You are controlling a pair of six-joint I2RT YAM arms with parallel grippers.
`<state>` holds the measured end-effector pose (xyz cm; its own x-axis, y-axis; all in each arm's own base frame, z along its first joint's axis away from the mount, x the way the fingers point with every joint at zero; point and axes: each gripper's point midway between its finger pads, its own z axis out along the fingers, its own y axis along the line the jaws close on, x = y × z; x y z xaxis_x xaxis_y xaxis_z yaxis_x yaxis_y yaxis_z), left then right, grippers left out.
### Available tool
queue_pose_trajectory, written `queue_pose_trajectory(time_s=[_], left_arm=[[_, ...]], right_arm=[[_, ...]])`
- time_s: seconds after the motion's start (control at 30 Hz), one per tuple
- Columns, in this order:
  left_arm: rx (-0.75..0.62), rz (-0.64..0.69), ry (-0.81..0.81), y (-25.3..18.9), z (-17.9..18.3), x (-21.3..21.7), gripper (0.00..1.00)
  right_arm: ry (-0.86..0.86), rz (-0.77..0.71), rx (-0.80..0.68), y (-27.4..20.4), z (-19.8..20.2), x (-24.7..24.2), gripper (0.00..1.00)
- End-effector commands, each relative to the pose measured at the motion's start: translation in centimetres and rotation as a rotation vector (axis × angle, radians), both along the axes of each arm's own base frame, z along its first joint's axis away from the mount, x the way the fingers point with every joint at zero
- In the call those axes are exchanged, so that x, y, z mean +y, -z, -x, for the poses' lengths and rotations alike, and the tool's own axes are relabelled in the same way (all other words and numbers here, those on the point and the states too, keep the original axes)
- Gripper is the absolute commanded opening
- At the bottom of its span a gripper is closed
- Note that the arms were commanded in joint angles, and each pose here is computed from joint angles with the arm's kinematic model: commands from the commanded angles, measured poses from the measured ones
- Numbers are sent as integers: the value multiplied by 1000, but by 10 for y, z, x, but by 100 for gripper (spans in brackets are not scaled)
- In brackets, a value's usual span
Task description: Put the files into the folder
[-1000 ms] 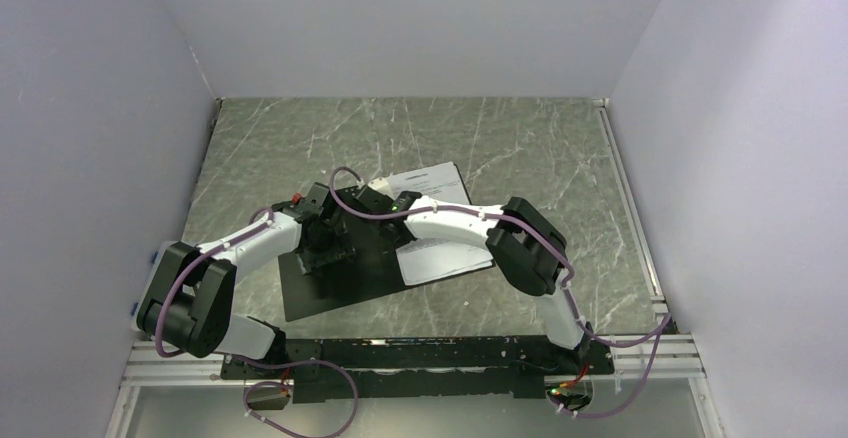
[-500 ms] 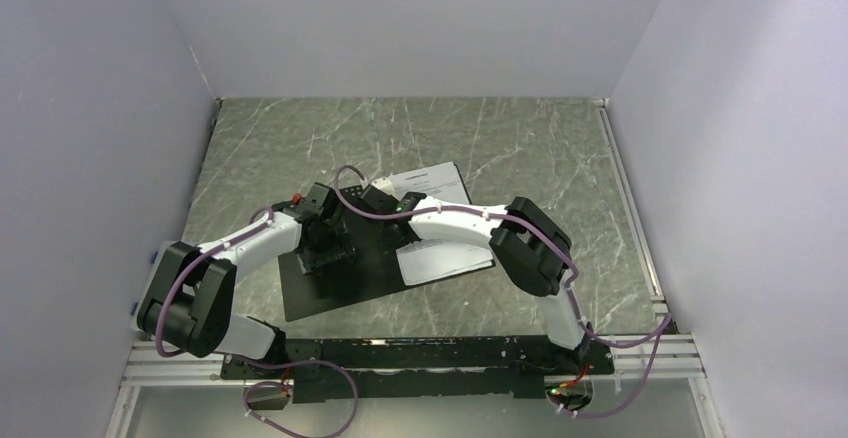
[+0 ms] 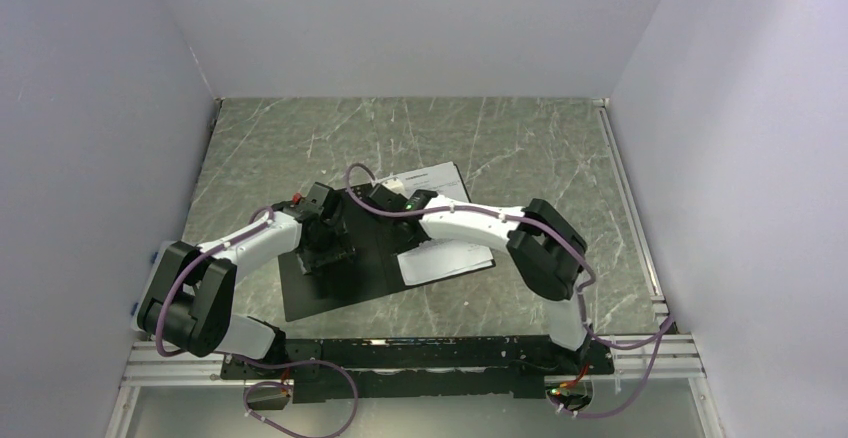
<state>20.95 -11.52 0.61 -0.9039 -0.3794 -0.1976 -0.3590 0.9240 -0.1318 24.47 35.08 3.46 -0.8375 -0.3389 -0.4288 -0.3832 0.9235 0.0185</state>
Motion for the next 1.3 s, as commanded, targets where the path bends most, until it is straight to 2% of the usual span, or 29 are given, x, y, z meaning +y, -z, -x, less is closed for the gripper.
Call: queue_pose_trajectory(time_s=[0.0, 0.23, 0.4, 0.67, 0.83, 1.07, 1.27], left_arm=[[216, 106, -27, 49, 50, -17, 77], [168, 115, -15, 24, 38, -21, 78], [113, 102, 1, -9, 25, -20, 83], [-13, 8, -35, -74, 1, 4, 93], [-28, -50, -76, -96, -2, 26, 93], [-14, -117, -173, -112, -9, 71, 93], [0, -79, -270, -114, -17, 103, 93]], right_arm=[[47, -87, -97, -57, -10, -5, 7], [81, -144, -188, -102, -17, -26, 17], [130, -162, -231, -118, -25, -57, 27], [211, -179, -242, -115, -42, -118, 47], [277, -187, -244, -108, -58, -151, 57], [332, -217, -209, -90, -75, -174, 66], [344, -239, -185, -80, -87, -179, 70]])
